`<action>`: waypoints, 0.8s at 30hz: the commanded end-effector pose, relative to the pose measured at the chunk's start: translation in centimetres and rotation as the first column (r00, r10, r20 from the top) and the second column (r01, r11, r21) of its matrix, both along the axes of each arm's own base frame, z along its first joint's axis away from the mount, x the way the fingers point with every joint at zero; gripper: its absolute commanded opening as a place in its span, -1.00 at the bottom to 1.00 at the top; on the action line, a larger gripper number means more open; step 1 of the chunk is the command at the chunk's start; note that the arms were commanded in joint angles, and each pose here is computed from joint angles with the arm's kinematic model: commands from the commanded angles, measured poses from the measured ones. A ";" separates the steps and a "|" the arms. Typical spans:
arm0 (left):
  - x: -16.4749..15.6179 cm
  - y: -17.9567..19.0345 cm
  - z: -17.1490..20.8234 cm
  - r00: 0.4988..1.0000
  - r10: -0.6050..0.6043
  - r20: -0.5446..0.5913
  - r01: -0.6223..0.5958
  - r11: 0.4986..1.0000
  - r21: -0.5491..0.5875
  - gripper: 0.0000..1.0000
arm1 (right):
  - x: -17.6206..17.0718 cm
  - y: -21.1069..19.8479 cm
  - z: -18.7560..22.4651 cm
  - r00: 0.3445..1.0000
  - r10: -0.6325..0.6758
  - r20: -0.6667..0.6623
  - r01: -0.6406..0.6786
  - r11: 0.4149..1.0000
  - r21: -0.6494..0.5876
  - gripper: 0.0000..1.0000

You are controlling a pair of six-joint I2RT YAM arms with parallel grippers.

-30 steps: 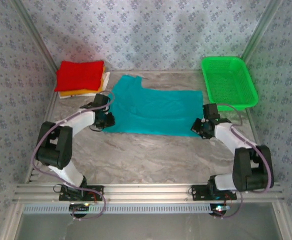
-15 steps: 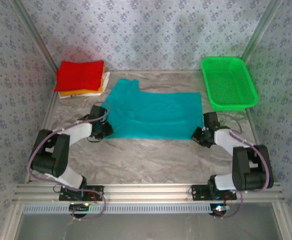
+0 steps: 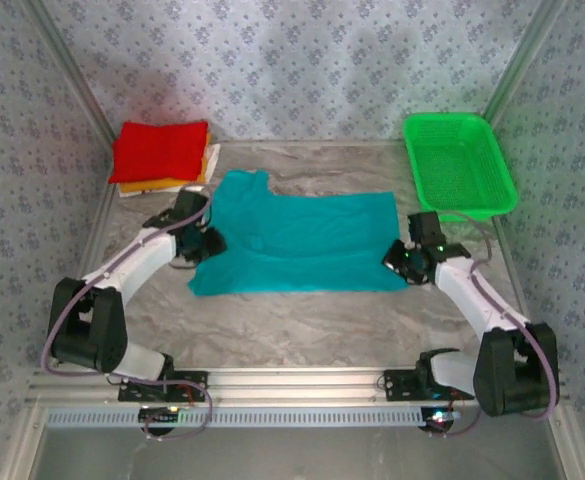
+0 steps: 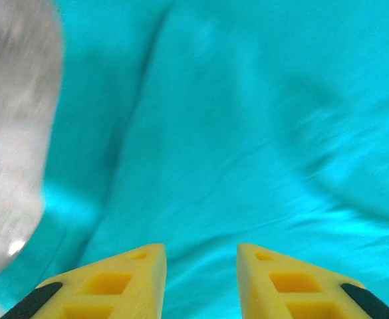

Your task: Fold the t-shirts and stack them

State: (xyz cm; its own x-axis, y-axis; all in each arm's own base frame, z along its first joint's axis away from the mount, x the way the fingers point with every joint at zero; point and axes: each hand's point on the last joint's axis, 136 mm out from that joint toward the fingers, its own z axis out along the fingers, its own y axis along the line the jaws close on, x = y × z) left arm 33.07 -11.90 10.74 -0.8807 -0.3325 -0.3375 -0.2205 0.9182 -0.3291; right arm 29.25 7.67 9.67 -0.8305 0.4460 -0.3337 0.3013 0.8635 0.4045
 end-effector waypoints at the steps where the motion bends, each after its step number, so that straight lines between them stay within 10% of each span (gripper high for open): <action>1: 3.1 -1.8 2.4 0.993 -0.090 0.077 0.088 0.995 0.039 -0.22 | 2.3 2.2 1.0 0.990 0.133 0.036 -0.131 0.990 -0.046 -0.99; 14: 7.0 -7.9 -2.7 0.961 -0.250 -0.118 0.274 0.917 0.291 0.12 | 2.0 3.4 -4.3 0.989 0.136 -0.064 -0.138 0.990 -0.019 -0.93; 24: 7.8 -8.2 -6.4 0.957 -0.241 -0.162 0.281 0.907 0.313 -0.23 | 2.6 2.9 -4.1 0.990 0.128 -0.055 -0.129 0.991 -0.022 -0.91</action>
